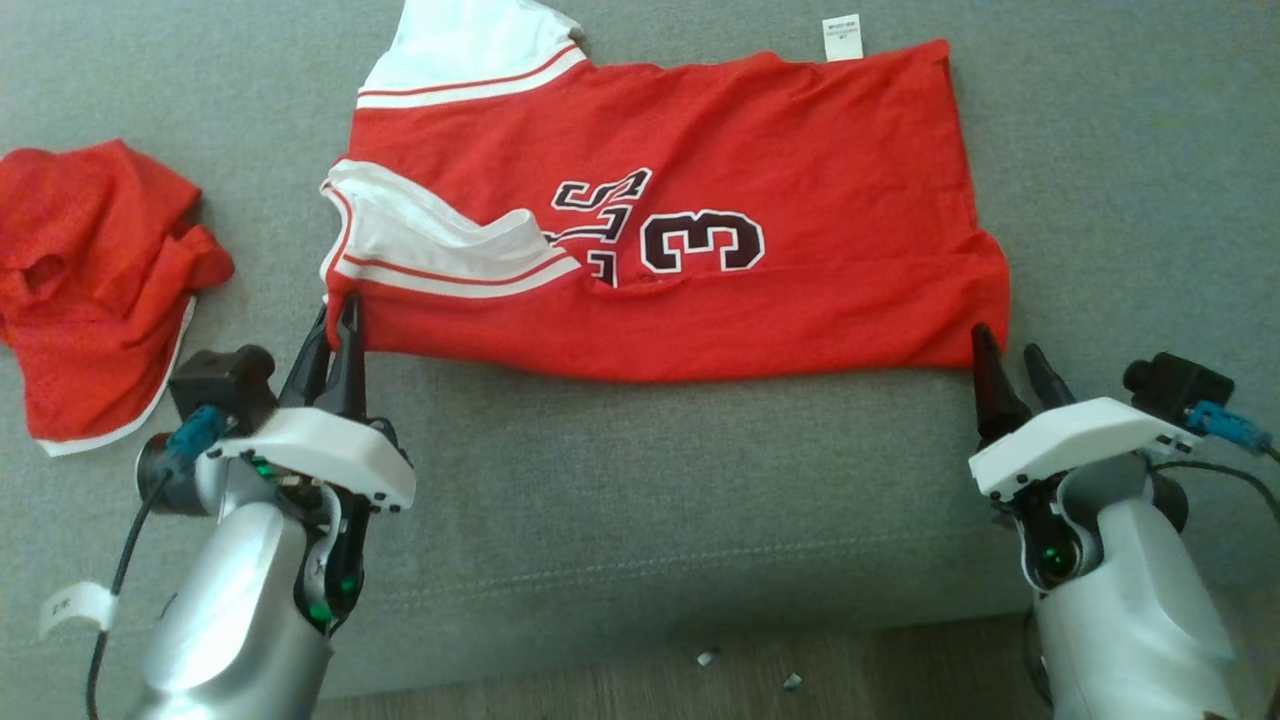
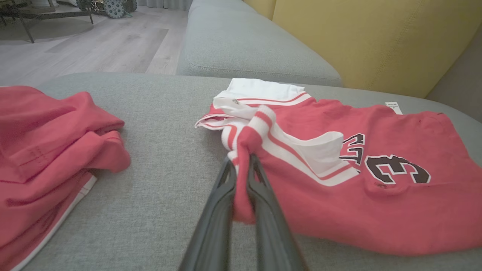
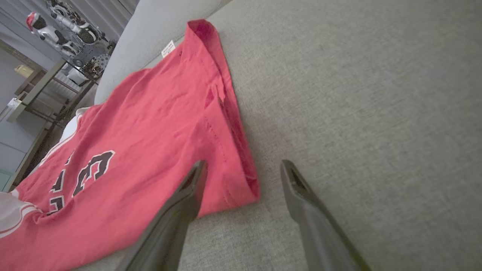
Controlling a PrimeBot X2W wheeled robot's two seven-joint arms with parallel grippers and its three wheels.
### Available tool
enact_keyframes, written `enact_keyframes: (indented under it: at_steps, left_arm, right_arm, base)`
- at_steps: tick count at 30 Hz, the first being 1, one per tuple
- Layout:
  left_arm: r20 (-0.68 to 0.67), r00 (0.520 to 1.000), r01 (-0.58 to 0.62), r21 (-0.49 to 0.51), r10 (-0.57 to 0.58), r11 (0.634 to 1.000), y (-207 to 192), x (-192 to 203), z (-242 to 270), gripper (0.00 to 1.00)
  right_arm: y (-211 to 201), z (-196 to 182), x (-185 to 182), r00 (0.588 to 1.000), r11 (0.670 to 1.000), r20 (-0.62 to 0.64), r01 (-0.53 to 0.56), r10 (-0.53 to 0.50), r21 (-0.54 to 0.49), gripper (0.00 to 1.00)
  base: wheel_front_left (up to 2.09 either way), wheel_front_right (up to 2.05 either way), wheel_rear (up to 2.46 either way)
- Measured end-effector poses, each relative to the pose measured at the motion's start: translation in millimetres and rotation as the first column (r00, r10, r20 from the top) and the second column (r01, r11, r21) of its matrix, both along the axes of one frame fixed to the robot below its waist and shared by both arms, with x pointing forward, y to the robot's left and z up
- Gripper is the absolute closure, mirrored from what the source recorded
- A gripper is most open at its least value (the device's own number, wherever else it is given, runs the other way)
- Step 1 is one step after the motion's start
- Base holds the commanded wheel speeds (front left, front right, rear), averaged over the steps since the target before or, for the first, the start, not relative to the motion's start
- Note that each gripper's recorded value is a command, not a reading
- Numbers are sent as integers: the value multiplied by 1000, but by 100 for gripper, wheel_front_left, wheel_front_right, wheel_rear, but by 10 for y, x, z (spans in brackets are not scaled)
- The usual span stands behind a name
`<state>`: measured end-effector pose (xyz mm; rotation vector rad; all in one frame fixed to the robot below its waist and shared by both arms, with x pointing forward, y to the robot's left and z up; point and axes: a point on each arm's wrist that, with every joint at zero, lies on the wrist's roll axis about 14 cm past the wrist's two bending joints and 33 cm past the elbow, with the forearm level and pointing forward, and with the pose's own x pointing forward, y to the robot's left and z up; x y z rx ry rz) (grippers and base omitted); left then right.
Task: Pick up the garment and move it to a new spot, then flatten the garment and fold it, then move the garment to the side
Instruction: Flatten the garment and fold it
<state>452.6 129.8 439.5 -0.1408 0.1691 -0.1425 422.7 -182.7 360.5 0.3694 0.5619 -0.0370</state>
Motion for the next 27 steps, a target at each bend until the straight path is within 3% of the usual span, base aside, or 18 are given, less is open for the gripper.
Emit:
enact_keyframes:
  at_steps: [13, 14, 15, 16, 27]
  left_arm:
    - [-8, 1000, -2, 7, 2, 1000, 40, -17, -27, 100]
    - [-9, 1000, -2, 9, 2, 1000, 44, -19, -28, 100]
    - [-9, 1000, -2, 10, 2, 1000, 46, -21, -29, 100]
    - [-10, 1000, -2, 11, 2, 1000, 50, -23, -31, 100]
    - [-43, 999, 6, 37, -4, 999, 65, -115, -76, 100]
  right_arm:
    - [150, -119, 103, 999, 999, -35, -9, 11, 43, 0]
    - [159, -122, 113, 999, 999, -36, -9, 11, 46, 5]
    - [169, -125, 123, 999, 999, -39, -7, 9, 54, 84]
    - [182, -119, 135, 999, 998, -38, -6, 8, 62, 100]
    - [147, -23, 129, 999, 999, -8, -35, 35, 16, 100]
  base:
    - [0, 0, 0]
    - [0, 0, 0]
    - [0, 0, 0]
    - [0, 0, 0]
    - [0, 0, 0]
